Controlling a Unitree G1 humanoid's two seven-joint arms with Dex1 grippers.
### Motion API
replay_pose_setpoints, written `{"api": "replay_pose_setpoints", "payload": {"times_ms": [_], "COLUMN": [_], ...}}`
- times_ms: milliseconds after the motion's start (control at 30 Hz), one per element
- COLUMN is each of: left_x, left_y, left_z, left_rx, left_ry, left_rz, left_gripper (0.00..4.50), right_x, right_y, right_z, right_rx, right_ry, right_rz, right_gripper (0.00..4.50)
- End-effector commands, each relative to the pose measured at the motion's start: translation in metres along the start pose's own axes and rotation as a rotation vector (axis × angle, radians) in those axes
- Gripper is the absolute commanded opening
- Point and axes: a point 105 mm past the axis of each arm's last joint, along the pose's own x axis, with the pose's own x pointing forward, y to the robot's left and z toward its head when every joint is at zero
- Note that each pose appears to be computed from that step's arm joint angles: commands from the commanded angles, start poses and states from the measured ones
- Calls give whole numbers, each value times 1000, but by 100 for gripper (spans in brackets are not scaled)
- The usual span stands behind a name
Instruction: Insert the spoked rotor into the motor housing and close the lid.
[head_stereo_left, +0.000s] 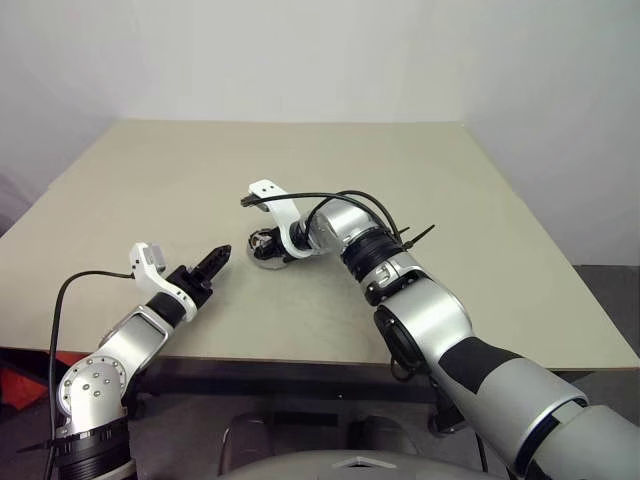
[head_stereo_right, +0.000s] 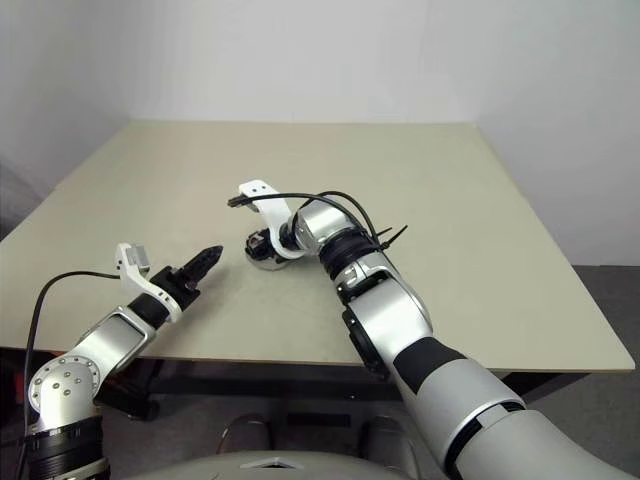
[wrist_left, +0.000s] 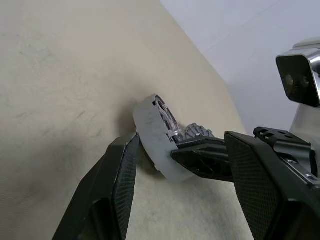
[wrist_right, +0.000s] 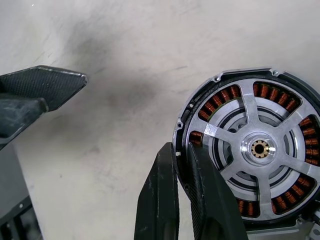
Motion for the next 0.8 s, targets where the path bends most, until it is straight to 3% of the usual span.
{"api": "replay_pose_setpoints", "payload": {"times_ms": [33, 400, 533, 667, 800], "left_x": [2, 8, 9, 10, 8], "left_y": [-10, -10, -12, -12, -12], "left_z": [7, 9, 9, 9, 10], "left_rx": [27, 24, 25, 36, 47], "left_ry": [-24, -12, -6, 4, 22], "left_rz": [-32, -37, -43, -49, -61], "left_gripper": [289, 289, 289, 289, 289], "right_x": [-11, -20, -33, -65, -92], "right_y": [-3, 4, 3, -4, -27], "right_z": [20, 34, 60, 99, 103], "right_rx": [-92, -92, -171, -307, -420], "right_ry": [2, -42, -188, -404, -479], "right_rz": [-62, -9, -17, -35, -63], "right_gripper": [87, 87, 87, 87, 87]}}
